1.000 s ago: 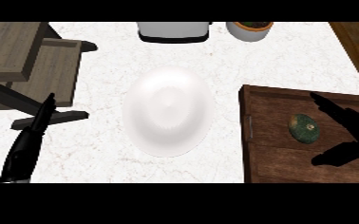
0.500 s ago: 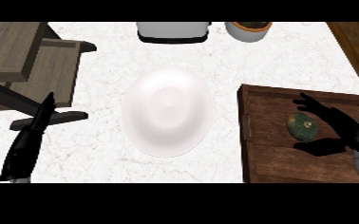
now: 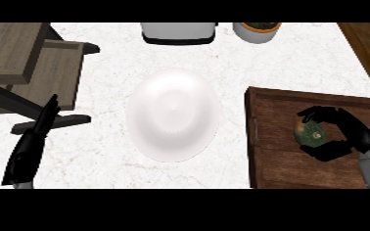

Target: Pick the squash from the tray and place it in the plate

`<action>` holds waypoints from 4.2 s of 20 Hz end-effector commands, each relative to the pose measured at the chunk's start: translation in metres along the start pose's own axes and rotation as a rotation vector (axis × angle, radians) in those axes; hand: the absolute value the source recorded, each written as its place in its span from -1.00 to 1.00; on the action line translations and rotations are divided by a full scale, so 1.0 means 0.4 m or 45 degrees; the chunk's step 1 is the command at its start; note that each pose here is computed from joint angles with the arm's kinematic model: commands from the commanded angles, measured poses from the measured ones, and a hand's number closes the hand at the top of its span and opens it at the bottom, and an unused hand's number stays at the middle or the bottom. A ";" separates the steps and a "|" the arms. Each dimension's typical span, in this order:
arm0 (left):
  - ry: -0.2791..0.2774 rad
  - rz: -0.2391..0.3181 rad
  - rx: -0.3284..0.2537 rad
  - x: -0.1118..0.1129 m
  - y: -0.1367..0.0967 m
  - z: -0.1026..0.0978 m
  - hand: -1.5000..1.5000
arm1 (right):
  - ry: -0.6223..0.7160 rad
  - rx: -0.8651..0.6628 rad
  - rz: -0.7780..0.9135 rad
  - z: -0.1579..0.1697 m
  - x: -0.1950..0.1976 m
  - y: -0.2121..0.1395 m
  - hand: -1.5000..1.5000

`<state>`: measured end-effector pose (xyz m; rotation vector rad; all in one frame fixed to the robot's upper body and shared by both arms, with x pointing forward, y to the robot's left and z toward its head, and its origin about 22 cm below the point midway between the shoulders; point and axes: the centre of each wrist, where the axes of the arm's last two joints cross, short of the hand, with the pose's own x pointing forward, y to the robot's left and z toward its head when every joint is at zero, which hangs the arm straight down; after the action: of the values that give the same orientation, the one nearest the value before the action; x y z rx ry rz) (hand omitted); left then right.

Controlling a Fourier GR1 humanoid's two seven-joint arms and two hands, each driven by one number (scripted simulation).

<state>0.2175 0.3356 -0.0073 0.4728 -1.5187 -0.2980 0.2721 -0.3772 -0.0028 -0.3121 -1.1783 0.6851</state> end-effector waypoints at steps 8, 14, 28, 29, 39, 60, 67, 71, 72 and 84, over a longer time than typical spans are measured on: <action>0.013 0.011 -0.010 0.001 0.025 0.012 0.00 | 0.261 -0.366 0.677 -0.002 0.054 0.068 1.00; 0.017 -0.016 0.005 -0.024 0.000 0.022 0.00 | 0.170 -0.655 0.685 0.063 0.103 0.043 1.00; 0.013 -0.009 -0.002 -0.017 0.042 0.015 0.00 | -0.557 -0.761 0.520 0.214 0.465 0.149 1.00; 0.015 0.009 -0.008 0.008 0.002 0.009 0.00 | -0.596 -0.752 0.549 0.271 0.490 0.114 1.00; -0.012 -0.004 -0.009 0.038 0.023 -0.006 0.00 | -0.649 -0.627 0.438 0.142 0.755 0.269 1.00; -0.045 -0.012 -0.035 0.059 -0.033 -0.018 0.00 | -0.279 -0.331 0.194 -0.163 0.731 0.526 1.00; -0.017 -0.003 -0.040 -0.017 -0.037 -0.002 0.00 | -0.234 -0.378 0.213 -0.224 0.738 0.568 -1.00; -0.012 0.022 -0.060 0.014 -0.010 -0.004 0.00 | -0.347 -0.466 0.015 -0.211 0.737 0.568 -1.00; -0.018 -0.008 -0.005 0.057 -0.027 -0.023 0.00 | -0.363 -0.500 -0.061 -0.209 0.731 0.551 -1.00; 0.025 -0.003 0.010 0.010 0.012 0.018 0.00 | -0.419 -0.772 -0.568 -0.143 0.581 0.384 -1.00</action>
<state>0.2150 0.3289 -0.0033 0.4737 -1.5132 -0.2931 0.3387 -0.0696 0.0629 -0.4845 -1.6440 0.0885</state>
